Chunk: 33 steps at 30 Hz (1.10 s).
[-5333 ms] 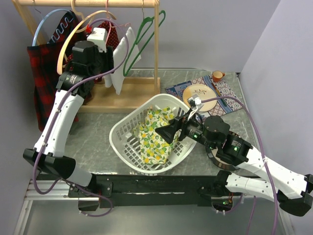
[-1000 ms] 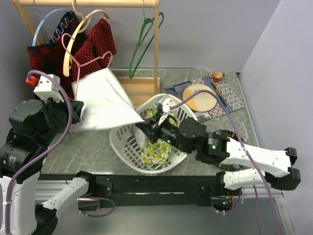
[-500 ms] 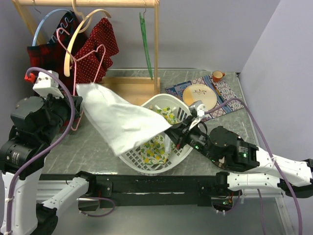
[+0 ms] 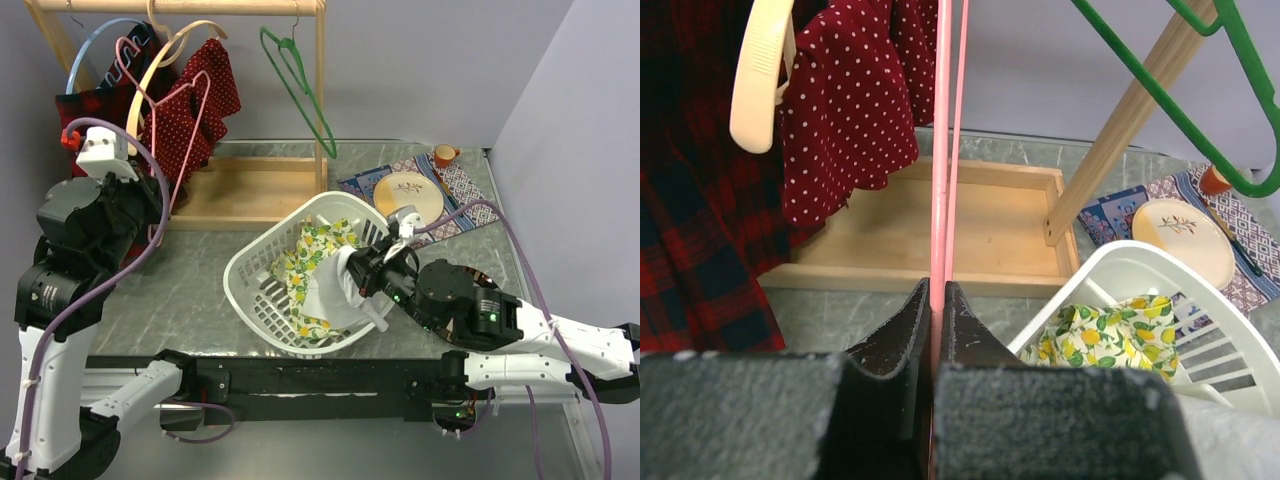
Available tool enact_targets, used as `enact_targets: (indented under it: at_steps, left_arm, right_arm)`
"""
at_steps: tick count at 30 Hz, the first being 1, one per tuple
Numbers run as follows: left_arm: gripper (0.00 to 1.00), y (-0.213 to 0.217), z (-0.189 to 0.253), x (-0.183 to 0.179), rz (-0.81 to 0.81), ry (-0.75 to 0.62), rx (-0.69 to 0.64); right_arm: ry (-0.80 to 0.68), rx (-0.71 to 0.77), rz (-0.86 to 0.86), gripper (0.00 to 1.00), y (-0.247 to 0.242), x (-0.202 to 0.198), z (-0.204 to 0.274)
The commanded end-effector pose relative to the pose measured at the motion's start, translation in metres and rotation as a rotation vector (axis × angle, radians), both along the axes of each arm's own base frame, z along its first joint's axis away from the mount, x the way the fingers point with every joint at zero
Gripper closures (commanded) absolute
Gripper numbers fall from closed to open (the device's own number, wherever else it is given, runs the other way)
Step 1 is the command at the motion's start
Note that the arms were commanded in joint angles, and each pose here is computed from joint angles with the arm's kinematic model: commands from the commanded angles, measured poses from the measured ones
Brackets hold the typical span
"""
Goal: Remove the skirt from the hanger
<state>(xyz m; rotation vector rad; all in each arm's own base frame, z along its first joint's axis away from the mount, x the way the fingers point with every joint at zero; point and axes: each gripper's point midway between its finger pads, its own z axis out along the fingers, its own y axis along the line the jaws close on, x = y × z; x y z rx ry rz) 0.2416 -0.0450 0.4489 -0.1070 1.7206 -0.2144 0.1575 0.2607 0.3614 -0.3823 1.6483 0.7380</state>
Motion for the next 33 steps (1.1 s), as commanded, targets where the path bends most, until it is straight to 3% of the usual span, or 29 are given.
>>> enact_targets:
  at_steps: [1, 4, 5, 7, 8, 10, 11, 20, 28, 33]
  left_arm:
    - [0.99, -0.004, 0.013, 0.014, -0.017, -0.072, 0.030]
    - [0.99, -0.010, 0.009, 0.022, -0.044, -0.069, 0.046]
    - [0.99, -0.013, 0.008, 0.028, -0.051, -0.075, 0.050]
    - [0.99, -0.017, 0.007, 0.034, -0.072, -0.081, 0.059]
    - [0.99, -0.021, 0.003, 0.040, -0.082, -0.072, 0.066]
    - [0.99, -0.025, 0.007, 0.049, -0.095, -0.095, 0.077]
    - [0.99, -0.027, 0.004, 0.056, -0.101, -0.087, 0.084]
    - [0.99, -0.032, 0.016, 0.111, -0.050, -0.111, 0.138]
    - [0.99, -0.049, 0.040, 0.131, -0.105, -0.206, 0.104]
    - [0.99, -0.057, 0.028, 0.160, -0.104, -0.178, 0.111]
  right_arm:
    - [-0.012, -0.036, -0.122, 1.00, 0.005, 0.021, -0.026]
    - [0.039, -0.102, -0.109, 1.00, 0.026, 0.030, -0.061]
    - [0.066, -0.141, -0.097, 0.95, 0.038, 0.032, -0.079]
    - [0.109, -0.200, -0.062, 0.81, 0.051, 0.031, -0.099]
    - [0.136, -0.232, -0.058, 0.65, 0.063, 0.032, -0.109]
    - [0.173, -0.295, -0.056, 0.53, 0.067, 0.031, -0.123]
    - [0.180, -0.309, -0.056, 0.44, 0.070, 0.032, -0.125]
    - [0.130, -0.165, -0.007, 0.08, 0.052, 0.021, -0.084]
    - [0.076, -0.047, 0.026, 0.01, 0.027, 0.010, -0.058]
    - [0.045, 0.005, 0.007, 0.00, 0.010, 0.008, -0.050]
